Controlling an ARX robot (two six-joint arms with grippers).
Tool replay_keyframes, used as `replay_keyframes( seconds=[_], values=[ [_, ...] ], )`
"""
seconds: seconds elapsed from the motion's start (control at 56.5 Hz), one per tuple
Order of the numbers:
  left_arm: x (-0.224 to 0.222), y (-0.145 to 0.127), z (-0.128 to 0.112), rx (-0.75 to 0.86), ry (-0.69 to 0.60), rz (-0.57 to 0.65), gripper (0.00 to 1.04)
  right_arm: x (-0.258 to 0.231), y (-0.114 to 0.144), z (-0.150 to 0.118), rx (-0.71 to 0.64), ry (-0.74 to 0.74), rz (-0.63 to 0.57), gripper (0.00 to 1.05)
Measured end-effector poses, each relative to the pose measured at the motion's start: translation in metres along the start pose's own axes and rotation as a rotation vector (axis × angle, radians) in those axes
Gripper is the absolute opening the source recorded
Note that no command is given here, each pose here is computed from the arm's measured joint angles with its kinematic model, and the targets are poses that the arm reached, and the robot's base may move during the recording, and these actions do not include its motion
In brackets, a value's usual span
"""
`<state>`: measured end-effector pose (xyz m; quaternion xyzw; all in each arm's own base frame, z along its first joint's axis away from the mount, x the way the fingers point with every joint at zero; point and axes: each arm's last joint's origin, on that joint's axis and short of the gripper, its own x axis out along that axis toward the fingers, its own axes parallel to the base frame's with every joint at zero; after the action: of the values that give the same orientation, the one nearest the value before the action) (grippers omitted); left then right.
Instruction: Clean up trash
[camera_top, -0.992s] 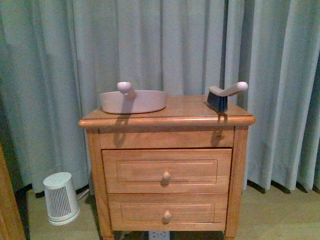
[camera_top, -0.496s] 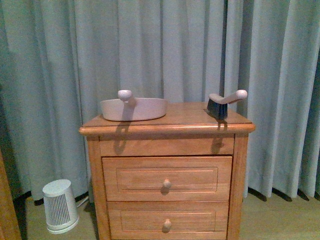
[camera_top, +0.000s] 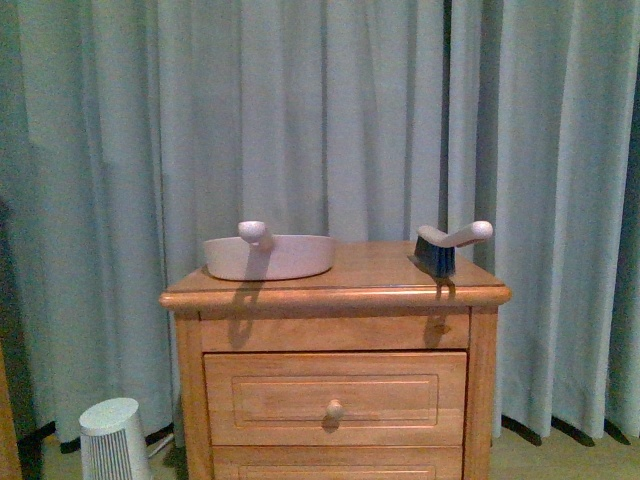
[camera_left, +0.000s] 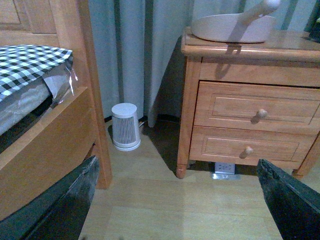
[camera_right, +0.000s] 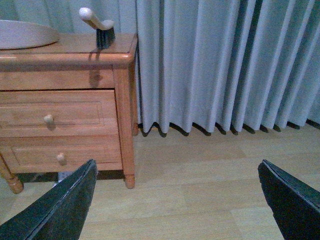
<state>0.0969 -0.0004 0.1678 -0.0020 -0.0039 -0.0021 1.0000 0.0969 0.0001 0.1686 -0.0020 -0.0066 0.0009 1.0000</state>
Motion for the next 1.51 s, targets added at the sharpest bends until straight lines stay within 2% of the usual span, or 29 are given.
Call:
replay_keyframes(
  seconds=[1.506],
  values=[
    [0.0000, 0.0000, 0.0000, 0.000, 0.000, 0.000, 0.97, 0.0000, 0.0000, -0.0001, 0.000, 0.001, 0.000, 0.97]
  ],
)
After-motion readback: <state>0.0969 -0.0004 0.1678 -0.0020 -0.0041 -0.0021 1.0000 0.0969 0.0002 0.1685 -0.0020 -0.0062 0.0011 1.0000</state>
